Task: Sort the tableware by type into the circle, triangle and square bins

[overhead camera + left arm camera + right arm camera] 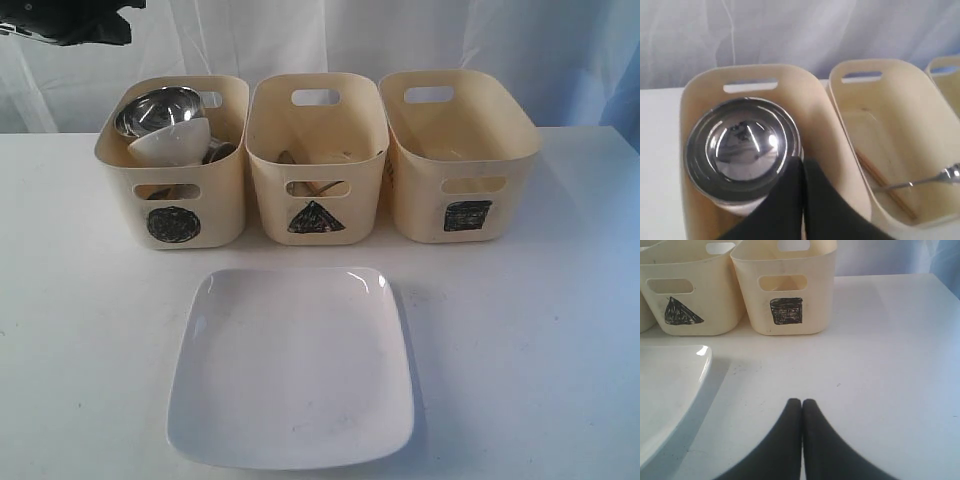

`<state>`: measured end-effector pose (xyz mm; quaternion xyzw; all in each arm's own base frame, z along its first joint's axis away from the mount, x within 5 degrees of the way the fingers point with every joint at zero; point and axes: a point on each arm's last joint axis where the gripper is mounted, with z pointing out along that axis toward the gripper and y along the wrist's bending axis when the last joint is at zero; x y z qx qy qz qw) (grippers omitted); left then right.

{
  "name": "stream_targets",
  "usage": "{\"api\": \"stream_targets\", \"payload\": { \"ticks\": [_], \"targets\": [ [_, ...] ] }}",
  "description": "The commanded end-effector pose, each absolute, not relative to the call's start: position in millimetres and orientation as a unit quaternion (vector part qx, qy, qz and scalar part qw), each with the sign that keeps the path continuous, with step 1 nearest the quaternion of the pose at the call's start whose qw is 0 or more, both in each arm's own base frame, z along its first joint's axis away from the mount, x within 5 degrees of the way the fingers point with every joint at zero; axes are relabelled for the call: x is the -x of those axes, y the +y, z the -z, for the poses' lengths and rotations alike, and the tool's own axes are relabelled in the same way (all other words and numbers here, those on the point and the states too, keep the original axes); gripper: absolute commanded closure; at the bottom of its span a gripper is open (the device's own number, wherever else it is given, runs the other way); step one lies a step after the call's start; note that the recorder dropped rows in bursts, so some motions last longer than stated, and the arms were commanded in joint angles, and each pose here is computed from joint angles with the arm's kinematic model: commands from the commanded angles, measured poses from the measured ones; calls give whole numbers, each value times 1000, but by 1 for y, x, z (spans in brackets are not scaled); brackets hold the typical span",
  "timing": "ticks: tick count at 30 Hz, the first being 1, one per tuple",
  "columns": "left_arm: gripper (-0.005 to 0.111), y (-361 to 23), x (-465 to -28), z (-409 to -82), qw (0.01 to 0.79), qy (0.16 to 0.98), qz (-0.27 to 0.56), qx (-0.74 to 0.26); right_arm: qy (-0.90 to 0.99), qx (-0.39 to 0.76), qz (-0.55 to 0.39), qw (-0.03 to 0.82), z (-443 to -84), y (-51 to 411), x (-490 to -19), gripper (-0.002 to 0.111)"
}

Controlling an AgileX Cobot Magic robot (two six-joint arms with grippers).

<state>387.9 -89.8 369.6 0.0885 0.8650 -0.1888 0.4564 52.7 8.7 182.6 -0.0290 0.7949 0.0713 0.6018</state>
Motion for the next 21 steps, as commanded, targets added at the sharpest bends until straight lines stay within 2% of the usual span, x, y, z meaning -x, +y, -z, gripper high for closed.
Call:
{"api": "stream_targets", "payload": {
  "ticks": [1, 6, 11, 21],
  "targets": [
    [107, -88, -361, -379, 425, 876, 183, -134, 793, 29, -65, 605, -182, 8, -53, 108],
    [107, -82, -325, -377, 426, 877, 177, -137, 793, 29, -65, 605, -182, 8, -53, 108],
    [107, -70, -271, -372, 462, 863, 164, -124, 793, 29, -65, 605, -182, 8, -53, 108],
    [107, -46, -144, -322, 515, 832, 130, -157, 793, 29, -65, 605, -182, 8, -53, 108]
  ]
}}
